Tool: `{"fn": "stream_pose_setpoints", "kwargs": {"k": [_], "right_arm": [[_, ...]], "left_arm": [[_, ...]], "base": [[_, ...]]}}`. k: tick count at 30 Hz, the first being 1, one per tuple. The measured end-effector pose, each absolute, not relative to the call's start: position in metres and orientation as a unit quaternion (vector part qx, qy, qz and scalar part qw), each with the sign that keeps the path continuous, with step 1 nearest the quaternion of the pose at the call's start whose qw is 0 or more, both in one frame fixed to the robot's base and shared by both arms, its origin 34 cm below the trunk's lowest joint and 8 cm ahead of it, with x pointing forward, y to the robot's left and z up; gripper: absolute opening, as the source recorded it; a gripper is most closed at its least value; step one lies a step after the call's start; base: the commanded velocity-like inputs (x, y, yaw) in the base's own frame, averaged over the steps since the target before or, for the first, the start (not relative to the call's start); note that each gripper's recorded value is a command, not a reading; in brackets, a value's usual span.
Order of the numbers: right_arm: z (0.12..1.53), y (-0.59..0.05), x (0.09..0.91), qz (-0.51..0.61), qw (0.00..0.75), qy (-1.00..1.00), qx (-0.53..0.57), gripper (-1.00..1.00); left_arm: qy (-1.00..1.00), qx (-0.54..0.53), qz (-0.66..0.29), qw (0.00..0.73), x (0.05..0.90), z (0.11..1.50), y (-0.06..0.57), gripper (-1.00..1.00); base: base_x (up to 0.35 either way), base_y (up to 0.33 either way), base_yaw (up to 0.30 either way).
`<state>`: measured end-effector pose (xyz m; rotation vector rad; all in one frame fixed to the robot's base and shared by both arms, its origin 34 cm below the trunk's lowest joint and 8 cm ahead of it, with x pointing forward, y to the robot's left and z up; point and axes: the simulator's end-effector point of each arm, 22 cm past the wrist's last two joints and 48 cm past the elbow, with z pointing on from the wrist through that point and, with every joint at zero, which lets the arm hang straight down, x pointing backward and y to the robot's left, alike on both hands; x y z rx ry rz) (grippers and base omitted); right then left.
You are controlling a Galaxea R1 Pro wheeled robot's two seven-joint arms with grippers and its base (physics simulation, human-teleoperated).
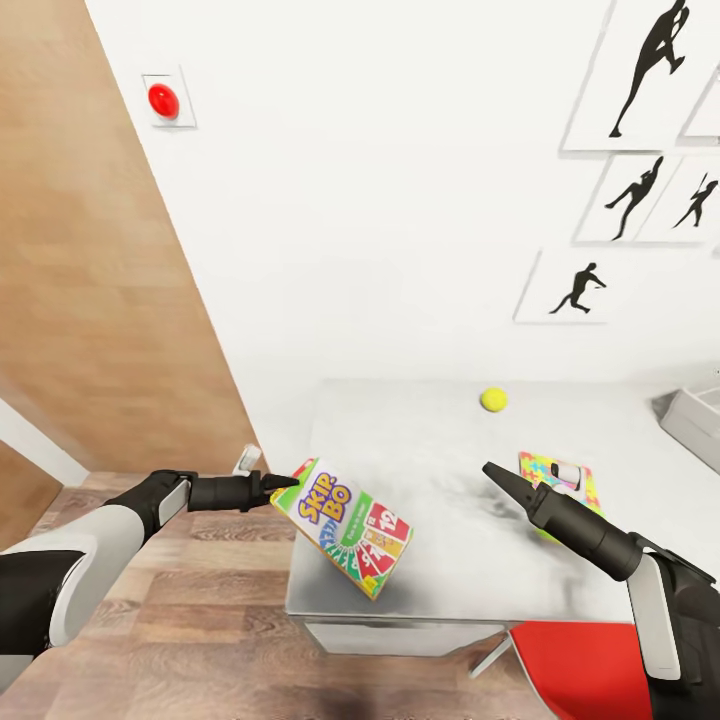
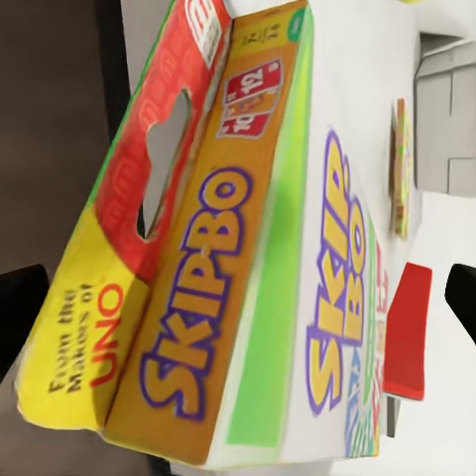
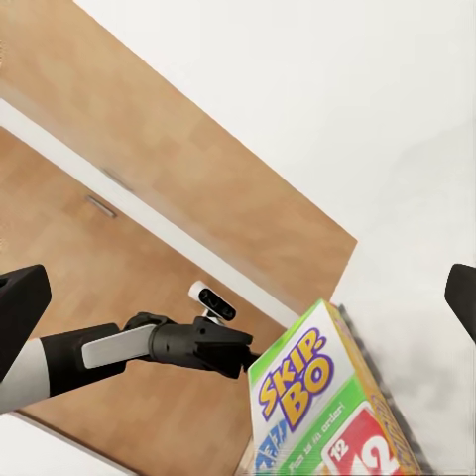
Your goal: Put all the toys in the child's room - the three board games (two on the bed and one on the table), the two jigsaw puzzles on the table, and the tennis ball on the table - inside the toy box on the table in the child's room.
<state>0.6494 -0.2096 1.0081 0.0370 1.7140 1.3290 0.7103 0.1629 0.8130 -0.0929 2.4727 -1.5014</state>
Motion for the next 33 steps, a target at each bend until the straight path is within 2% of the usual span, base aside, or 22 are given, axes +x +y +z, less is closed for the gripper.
{"fn": "stream_pose_setpoints", "kwargs": {"k": [10,11,33], "right_arm": [[1.008,-0.21,0.649,0.542,0.468,0.698,0.015,1.0],[1.008,-0.21,0.649,0.542,0.468,0.698,0.015,1.0],[1.021,-0.21,0.646,0.542,0.467,0.698,0.015,1.0]], "left_arm": [[0.848,-0.032,-0.514,0.122,0.71,0.813,0.163,1.0],[0.848,-0.032,-0.514,0.122,0.71,0.813,0.163,-1.0],[0.846,-0.043,-0.52,0.111,0.705,0.827,0.162,-1.0]], "base": [[-0.016,-0.028,0.0],[-0.001,-0.002,0.0],[0.0,0.0,0.0]]}}
